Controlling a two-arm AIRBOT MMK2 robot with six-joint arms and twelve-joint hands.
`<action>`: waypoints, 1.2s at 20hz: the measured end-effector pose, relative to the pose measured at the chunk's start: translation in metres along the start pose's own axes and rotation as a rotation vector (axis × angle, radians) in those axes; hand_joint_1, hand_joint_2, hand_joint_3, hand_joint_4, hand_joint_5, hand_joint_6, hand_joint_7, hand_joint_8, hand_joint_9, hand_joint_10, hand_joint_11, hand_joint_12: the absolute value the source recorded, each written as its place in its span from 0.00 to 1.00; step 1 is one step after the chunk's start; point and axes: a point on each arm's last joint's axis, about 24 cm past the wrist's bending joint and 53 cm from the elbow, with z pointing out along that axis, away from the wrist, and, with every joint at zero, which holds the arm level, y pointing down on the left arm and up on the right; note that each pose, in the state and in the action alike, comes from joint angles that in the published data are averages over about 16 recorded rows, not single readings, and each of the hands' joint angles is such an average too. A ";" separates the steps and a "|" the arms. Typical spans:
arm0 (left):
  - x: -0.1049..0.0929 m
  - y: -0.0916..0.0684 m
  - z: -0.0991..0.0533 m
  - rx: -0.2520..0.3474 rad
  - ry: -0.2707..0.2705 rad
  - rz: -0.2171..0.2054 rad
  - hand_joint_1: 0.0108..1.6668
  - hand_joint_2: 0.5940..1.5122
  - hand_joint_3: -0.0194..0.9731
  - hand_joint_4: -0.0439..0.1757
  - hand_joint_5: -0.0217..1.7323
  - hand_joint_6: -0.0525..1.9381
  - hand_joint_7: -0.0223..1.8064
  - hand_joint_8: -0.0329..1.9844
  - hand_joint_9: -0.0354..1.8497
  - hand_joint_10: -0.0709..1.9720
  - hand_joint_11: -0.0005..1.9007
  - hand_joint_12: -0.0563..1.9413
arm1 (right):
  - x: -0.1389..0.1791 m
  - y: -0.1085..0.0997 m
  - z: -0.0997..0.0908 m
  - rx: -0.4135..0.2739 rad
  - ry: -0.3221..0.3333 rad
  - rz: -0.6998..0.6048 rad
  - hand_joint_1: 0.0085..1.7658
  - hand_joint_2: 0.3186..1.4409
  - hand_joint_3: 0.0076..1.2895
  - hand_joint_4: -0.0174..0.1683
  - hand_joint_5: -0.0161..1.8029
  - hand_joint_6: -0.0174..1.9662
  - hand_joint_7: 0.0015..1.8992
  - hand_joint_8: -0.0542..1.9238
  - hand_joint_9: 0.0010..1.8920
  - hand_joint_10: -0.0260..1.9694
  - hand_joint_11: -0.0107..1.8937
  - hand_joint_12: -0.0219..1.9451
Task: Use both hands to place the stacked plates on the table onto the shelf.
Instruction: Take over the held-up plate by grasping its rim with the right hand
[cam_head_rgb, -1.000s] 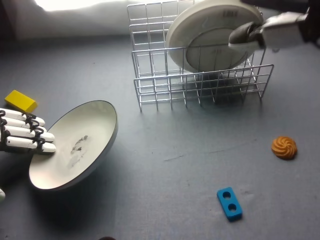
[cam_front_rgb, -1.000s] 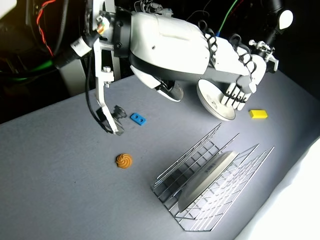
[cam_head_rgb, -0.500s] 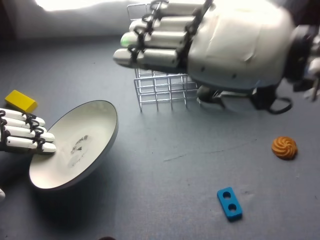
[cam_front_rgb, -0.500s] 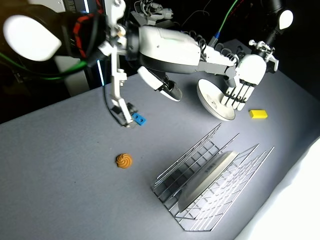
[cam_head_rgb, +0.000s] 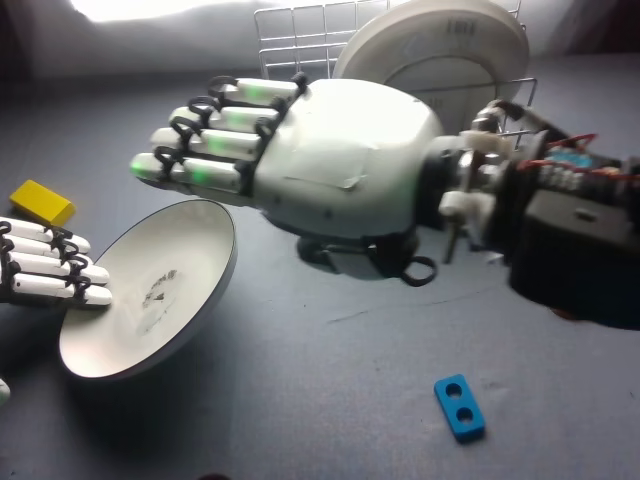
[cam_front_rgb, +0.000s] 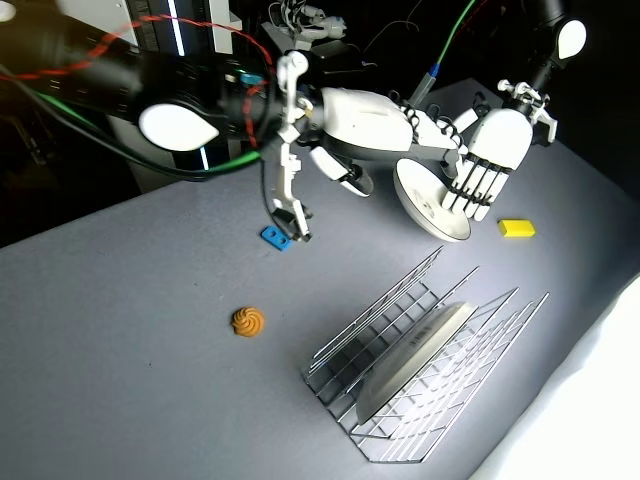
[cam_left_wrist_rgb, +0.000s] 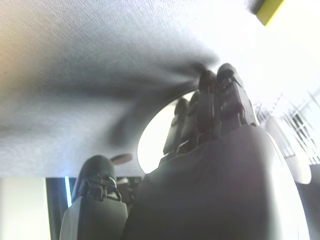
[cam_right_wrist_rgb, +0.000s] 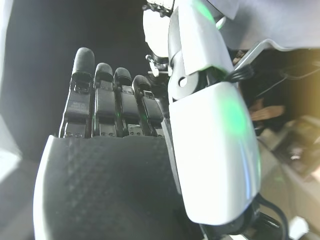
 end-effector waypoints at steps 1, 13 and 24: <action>0.000 0.000 0.000 0.000 0.000 0.000 0.00 0.62 0.04 0.18 0.03 0.02 0.01 0.00 0.06 0.05 0.01 0.03 | 0.006 0.001 0.005 -0.001 0.010 0.010 0.75 0.64 0.00 0.11 0.04 0.03 0.04 0.04 0.06 0.02 0.01 0.38; 0.000 0.000 0.000 0.001 0.002 0.004 0.00 0.62 0.04 0.18 0.03 0.02 0.01 0.00 0.06 0.05 0.01 0.03 | 0.069 -0.004 0.047 0.015 0.117 0.074 0.76 0.66 0.00 0.11 0.04 0.03 0.03 0.04 0.05 0.02 0.01 0.37; -0.001 -0.001 0.001 0.003 0.004 0.011 0.00 0.61 0.04 0.17 0.03 0.02 0.01 0.00 0.06 0.05 0.01 0.03 | 0.091 -0.014 0.078 0.031 0.118 0.078 0.77 0.66 0.00 0.11 0.05 0.03 0.04 0.04 0.06 0.02 0.01 0.39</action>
